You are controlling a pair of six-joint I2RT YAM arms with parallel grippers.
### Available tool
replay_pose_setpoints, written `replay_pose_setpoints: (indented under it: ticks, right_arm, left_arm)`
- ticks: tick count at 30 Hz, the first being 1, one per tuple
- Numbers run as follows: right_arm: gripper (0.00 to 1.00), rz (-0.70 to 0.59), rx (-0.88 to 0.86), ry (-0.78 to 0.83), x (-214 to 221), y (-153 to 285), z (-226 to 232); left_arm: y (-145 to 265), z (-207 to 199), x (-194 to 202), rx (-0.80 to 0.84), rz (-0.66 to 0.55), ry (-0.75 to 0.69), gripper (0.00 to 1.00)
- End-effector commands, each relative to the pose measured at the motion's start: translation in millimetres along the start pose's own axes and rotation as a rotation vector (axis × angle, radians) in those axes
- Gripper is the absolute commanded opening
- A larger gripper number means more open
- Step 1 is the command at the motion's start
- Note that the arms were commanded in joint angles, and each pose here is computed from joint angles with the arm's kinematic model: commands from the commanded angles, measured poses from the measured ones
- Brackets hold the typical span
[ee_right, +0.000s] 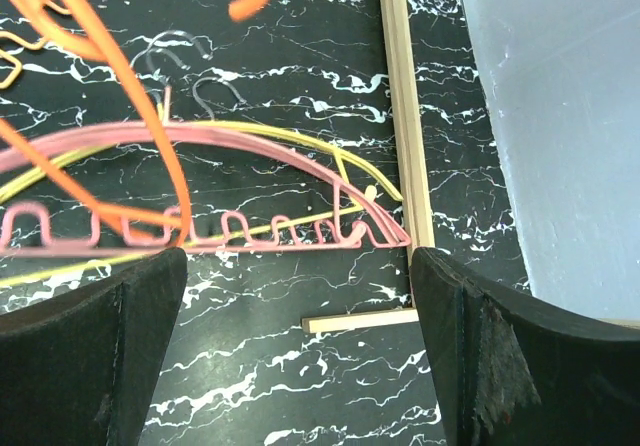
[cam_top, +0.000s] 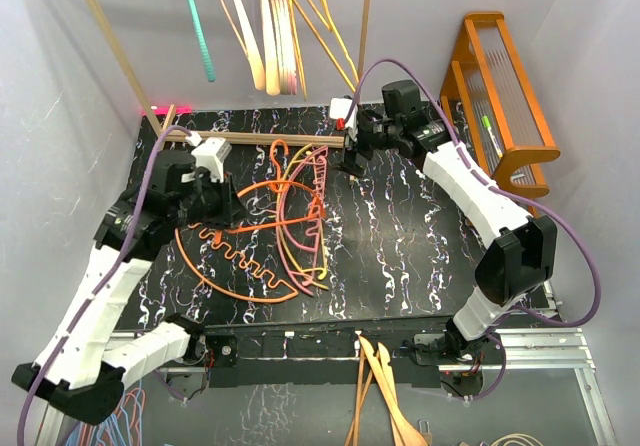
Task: Organize the hangers
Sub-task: Pick up the hanger at the center of the board.
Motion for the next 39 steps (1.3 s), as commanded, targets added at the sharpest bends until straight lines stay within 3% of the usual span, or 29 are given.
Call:
replay_pose_setpoints:
  ticks: [1,6,13,21,31,34,39]
  right_arm:
    - [0.98,0.043,0.006,-0.013,-13.9,18.3,3.1]
    - [0.98,0.090,0.009,-0.011,-2.2,19.2,6.8]
    - [0.98,0.123,0.030,-0.002,3.6,24.3,10.0]
    - [0.98,0.176,0.042,0.014,17.5,25.0,12.2]
    - [0.98,0.163,0.040,-0.005,16.0,21.4,10.4]
    - [0.98,0.163,0.043,-0.004,12.3,21.6,7.5]
    - [0.98,0.164,0.029,-0.011,10.4,22.7,8.8]
  left_arm:
    - [36.6,-0.7,-23.9,-0.080,-0.190,-0.008,0.00]
    - [13.6,-18.3,-25.5,0.145,-0.262,0.059,0.00]
    - [-38.5,-15.3,14.7,0.273,-0.086,0.125,0.00]
    - [-12.2,-4.3,0.7,0.088,-0.104,0.048,0.00]
    - [44.3,13.4,-20.1,-0.229,-0.349,0.042,0.00]
    - [49.8,28.1,-16.6,-0.379,-0.405,0.072,0.00]
    - [37.8,53.4,-20.1,-0.605,-0.401,0.076,0.00]
Point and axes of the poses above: each gripper's point midway between its finger pads, its own y axis back along the fingers, its own z axis along the line the jaws close on, x = y × z, the point moved 8 cm from there along y, back along the fingers, and after that the axes turned 10 degrees about -y, right-handed, at the moved point
